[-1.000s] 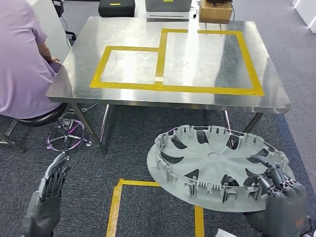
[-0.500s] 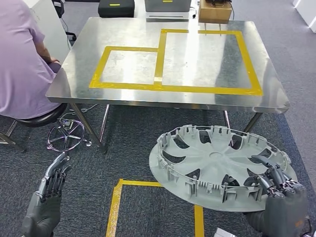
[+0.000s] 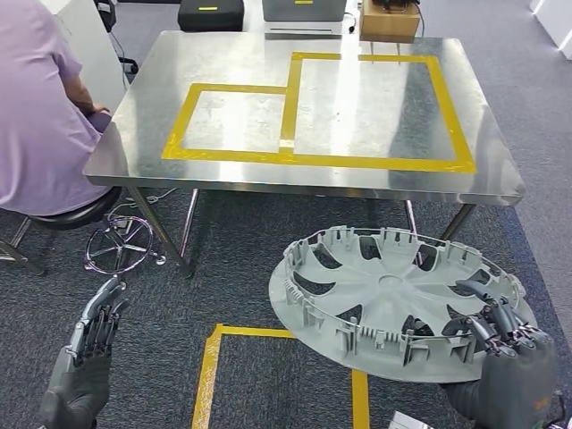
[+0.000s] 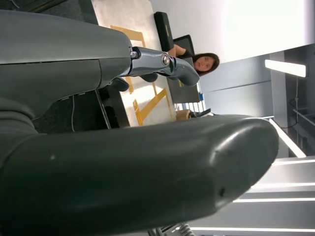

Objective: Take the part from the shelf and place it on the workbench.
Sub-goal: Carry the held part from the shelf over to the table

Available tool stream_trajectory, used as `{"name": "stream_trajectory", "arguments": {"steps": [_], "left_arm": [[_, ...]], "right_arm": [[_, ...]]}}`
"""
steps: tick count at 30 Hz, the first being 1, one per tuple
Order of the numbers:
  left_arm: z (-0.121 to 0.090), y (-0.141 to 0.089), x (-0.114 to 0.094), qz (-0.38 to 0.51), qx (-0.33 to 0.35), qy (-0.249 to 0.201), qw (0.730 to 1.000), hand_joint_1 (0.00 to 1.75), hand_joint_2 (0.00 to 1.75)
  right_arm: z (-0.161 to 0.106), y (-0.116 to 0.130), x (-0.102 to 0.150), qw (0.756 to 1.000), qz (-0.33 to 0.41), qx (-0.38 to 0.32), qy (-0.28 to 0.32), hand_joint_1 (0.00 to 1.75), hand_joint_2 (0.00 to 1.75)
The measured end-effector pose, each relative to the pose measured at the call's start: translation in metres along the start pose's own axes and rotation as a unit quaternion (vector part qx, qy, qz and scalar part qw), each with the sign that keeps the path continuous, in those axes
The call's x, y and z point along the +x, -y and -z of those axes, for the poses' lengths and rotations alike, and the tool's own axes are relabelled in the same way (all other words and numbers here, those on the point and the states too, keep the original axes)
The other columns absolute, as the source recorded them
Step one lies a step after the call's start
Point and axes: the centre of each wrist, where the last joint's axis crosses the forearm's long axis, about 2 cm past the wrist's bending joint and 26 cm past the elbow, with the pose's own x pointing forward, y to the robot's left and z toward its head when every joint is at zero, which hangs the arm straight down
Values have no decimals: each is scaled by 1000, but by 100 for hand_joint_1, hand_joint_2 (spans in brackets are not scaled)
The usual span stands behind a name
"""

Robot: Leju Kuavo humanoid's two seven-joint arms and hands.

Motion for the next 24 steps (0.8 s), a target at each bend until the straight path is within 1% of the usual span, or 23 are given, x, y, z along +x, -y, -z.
{"name": "stream_trajectory", "arguments": {"steps": [11, 19, 24], "left_arm": [[0, 0, 0, -1, -1, -6, 1000, 0, 0], [-1, 0, 0, -2, -4, 2, 1000, 0, 0], [-3, 1, 0, -2, -5, 5, 1000, 0, 0]], "right_arm": [[4, -1, -1, 1000, 23, -8, -2, 175, 175], [21, -5, -4, 999, 42, -24, 16, 175, 175], [24, -6, -3, 998, 47, -29, 25, 175, 175]]}}
